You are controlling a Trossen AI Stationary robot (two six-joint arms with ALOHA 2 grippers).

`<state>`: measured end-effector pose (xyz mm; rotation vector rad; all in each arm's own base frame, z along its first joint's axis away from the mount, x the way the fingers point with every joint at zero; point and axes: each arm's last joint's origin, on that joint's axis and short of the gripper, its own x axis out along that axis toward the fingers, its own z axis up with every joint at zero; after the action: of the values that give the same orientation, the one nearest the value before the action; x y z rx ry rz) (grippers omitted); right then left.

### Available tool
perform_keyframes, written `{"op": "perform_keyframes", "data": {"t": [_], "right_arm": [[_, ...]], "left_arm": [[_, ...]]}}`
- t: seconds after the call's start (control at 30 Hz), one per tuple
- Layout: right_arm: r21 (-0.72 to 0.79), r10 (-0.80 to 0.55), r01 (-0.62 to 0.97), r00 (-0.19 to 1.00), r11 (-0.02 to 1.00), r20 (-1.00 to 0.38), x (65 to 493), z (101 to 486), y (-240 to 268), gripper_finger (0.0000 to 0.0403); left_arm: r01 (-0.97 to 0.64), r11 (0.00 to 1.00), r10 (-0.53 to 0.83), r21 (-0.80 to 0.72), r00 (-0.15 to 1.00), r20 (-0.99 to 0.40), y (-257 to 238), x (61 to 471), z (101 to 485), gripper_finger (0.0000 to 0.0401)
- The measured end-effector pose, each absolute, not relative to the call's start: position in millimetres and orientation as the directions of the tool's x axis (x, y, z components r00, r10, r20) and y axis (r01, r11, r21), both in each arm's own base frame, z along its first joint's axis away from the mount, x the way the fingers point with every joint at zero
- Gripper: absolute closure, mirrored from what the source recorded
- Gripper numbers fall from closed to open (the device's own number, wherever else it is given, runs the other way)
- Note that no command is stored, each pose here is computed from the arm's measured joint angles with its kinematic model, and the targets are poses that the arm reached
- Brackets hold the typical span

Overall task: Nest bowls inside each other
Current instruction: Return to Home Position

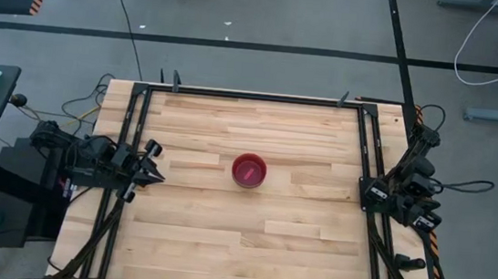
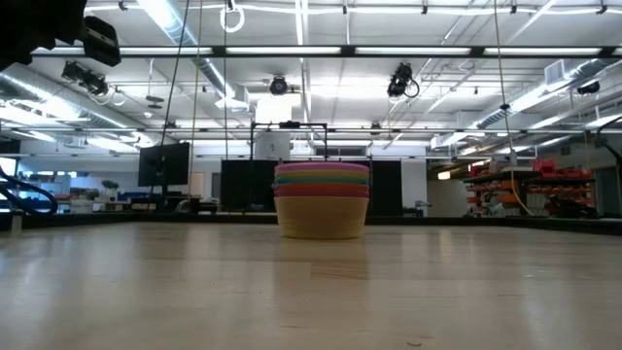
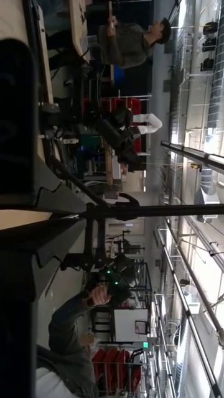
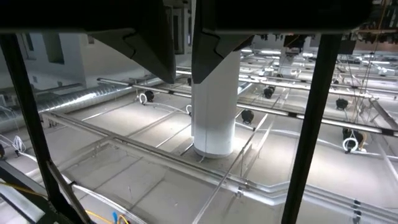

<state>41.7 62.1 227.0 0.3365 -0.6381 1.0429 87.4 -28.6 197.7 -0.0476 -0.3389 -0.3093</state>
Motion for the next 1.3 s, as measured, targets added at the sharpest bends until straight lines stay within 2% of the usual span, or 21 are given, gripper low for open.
{"op": "perform_keyframes", "data": {"t": [0.13, 0.23, 0.33, 0.43, 0.5, 0.73, 1.0, 1.3], "right_arm": [[-0.030, 0.716, -0.876, 0.374, 0.482, 0.590, 43.9, 222.7, 64.7, 0.0341], [-0.005, 0.729, -0.851, 0.448, 0.526, 0.517, 48.1, 215.5, 67.9, 0.0341], [0.064, 0.686, -0.764, 0.609, 0.642, 0.399, 55.4, 204.0, 69.9, 0.0341], [0.116, 0.555, -0.604, 0.780, 0.788, 0.289, 61.8, 194.2, 68.1, 0.0341], [0.133, 0.464, -0.507, 0.847, 0.852, 0.261, 64.7, 192.0, 65.3, 0.0341], [0.096, 0.386, -0.417, 0.891, 0.904, 0.237, 72.4, 189.5, 58.1, 0.0341], [0.084, 0.323, -0.347, 0.922, 0.934, 0.212, 82.3, 186.3, 46.2, 0.0341], [0.065, 0.197, -0.205, 0.974, 0.977, 0.112, 92.6, 176.3, 27.2, 0.0341]], "left_arm": [[0.306, 0.952, -0.292, 0.007, 0.901, 0.320, -28.7, 87.9, 196.4, 0.0366], [0.307, 0.952, -0.293, 0.005, 0.904, 0.313, -28.8, 88.1, 195.6, 0.0370], [0.306, 0.952, -0.293, 0.007, 0.903, 0.313, -28.8, 88.1, 195.7, 0.0375], [0.300, 0.954, -0.288, 0.010, 0.905, 0.313, -28.7, 88.1, 195.6, 0.0376], [0.289, 0.957, -0.277, 0.009, 0.909, 0.313, -28.4, 88.2, 195.5, 0.0373], [0.262, 0.965, -0.251, 0.005, 0.917, 0.311, -27.6, 88.5, 195.5, 0.0365], [0.252, 0.967, -0.247, 0.024, 0.922, 0.298, -27.6, 88.9, 194.2, 0.0376], [0.239, 0.971, -0.238, 0.029, 0.935, 0.261, -26.7, 90.3, 190.5, 0.0369]]}}
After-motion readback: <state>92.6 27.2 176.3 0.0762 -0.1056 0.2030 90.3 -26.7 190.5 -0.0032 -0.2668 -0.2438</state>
